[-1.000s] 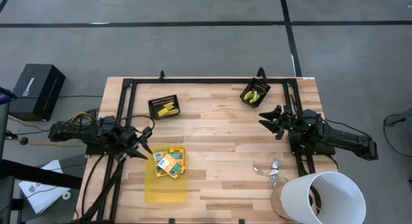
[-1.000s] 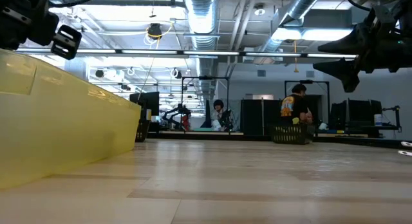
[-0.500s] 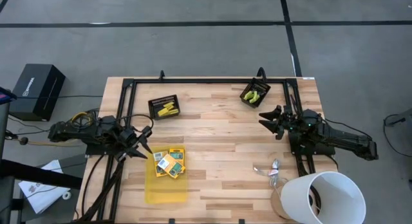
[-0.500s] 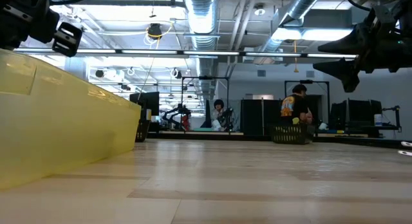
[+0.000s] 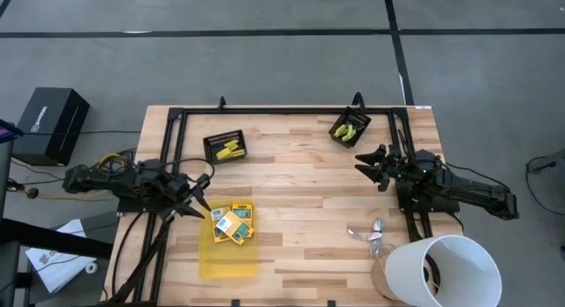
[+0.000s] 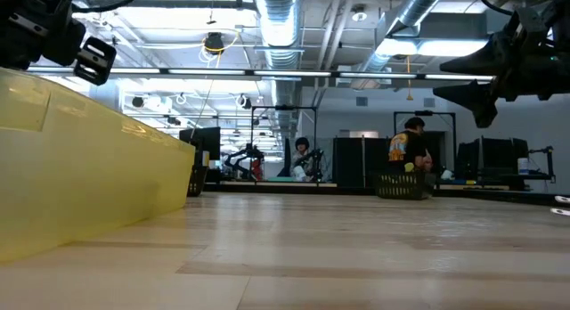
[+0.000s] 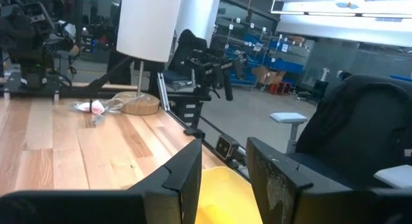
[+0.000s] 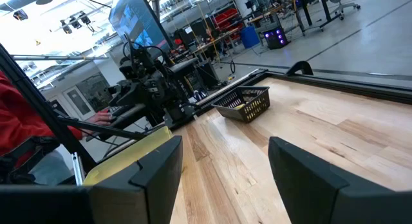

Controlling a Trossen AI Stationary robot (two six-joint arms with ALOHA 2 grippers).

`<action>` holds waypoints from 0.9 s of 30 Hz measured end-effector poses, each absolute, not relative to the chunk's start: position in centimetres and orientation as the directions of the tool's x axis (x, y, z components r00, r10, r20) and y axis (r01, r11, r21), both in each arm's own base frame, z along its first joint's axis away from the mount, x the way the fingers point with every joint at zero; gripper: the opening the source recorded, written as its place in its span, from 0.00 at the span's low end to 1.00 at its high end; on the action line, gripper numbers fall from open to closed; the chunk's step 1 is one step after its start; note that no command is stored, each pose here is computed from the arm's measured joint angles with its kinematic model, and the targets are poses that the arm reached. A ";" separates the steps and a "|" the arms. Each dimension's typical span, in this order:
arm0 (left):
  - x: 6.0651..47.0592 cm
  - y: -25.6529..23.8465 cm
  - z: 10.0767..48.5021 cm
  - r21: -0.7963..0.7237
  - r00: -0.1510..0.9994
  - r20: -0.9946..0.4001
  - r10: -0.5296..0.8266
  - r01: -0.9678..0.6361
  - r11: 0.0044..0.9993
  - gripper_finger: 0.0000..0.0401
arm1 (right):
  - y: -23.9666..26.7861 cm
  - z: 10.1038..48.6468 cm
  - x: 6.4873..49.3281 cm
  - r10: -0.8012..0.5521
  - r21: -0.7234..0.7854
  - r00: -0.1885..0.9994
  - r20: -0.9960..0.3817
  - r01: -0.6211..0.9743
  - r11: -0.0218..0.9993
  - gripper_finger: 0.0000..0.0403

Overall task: Pick & Place School Supplies
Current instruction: Return to Home Position

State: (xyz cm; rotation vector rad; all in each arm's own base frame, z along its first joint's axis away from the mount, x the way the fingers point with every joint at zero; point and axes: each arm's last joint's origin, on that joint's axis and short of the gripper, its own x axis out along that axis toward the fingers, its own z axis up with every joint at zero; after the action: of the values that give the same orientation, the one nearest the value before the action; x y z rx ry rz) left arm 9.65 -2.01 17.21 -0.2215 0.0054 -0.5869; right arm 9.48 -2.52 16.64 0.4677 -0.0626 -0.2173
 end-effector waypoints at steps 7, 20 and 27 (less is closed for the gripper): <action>9.9 -2.0 16.9 -0.228 0.835 0.025 -0.550 0.540 0.810 0.29 | -2.5 16.6 9.5 -0.222 0.454 0.975 0.010 0.193 0.870 0.55; 10.4 -2.1 16.4 -0.260 0.834 -0.033 -0.551 0.525 0.811 0.29 | -2.5 16.6 9.5 -0.222 0.454 0.975 0.010 0.193 0.870 0.55; 10.5 -2.1 16.1 -0.273 0.833 -0.057 -0.550 0.517 0.811 0.29 | -2.5 16.6 9.5 -0.222 0.454 0.975 0.010 0.193 0.870 0.55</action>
State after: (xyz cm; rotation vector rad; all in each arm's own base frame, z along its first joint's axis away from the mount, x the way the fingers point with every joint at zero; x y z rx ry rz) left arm 10.54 -2.06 16.14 -0.2526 0.1354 -0.5721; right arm 9.48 -2.52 16.63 0.4677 -0.0622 -0.2171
